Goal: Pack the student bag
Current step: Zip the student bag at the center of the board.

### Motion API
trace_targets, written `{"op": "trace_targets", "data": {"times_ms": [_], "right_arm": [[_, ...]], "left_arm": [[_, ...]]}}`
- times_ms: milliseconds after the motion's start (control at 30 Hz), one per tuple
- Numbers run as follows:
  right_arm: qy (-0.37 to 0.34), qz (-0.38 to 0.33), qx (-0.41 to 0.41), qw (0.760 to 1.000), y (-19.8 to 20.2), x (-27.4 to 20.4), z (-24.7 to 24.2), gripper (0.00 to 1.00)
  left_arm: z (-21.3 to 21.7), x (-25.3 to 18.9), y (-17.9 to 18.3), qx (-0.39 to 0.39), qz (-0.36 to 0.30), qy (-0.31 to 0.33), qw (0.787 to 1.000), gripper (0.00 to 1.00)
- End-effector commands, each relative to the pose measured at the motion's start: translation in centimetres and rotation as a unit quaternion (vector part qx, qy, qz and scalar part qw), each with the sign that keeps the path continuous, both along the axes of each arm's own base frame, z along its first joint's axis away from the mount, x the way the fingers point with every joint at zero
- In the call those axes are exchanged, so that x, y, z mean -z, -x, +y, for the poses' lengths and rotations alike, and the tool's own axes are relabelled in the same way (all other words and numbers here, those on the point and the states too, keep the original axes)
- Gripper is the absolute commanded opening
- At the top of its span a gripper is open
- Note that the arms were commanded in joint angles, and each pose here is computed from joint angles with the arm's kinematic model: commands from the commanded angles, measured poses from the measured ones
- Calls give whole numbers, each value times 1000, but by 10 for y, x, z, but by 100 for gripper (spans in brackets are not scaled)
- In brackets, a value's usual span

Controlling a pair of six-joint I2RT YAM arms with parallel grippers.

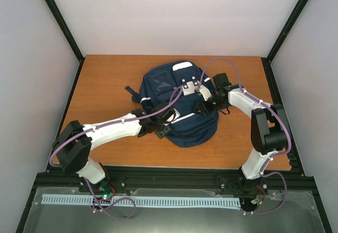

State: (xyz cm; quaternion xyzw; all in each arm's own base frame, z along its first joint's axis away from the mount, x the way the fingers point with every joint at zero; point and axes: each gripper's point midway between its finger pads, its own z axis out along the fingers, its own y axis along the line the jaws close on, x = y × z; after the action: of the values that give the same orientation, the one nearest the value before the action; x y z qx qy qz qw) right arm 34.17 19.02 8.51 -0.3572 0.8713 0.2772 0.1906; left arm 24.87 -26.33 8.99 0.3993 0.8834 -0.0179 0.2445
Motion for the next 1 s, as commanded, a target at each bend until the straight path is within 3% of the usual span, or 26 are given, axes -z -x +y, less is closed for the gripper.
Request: {"op": "trace_targets", "data": {"times_ms": [0, 400, 700, 833, 967], "right_arm": [[20, 40, 9, 999, 10, 16, -9, 48], [18, 44, 7, 999, 12, 18, -8, 48], [16, 42, 5, 999, 12, 15, -8, 47], [11, 41, 6, 999, 13, 12, -7, 47], [-10, 39, -1, 999, 16, 1, -1, 47]], "left_arm": [[-9, -13, -23, 10, -35, 2, 999, 38], [-11, 20, -28, 15, -15, -34, 999, 37], [-4, 21, -15, 7, 12, -30, 999, 2], [3, 13, -1, 0, 35, -22, 999, 1], [-3, 17, 24, 10, 104, 1, 995, 1]]}}
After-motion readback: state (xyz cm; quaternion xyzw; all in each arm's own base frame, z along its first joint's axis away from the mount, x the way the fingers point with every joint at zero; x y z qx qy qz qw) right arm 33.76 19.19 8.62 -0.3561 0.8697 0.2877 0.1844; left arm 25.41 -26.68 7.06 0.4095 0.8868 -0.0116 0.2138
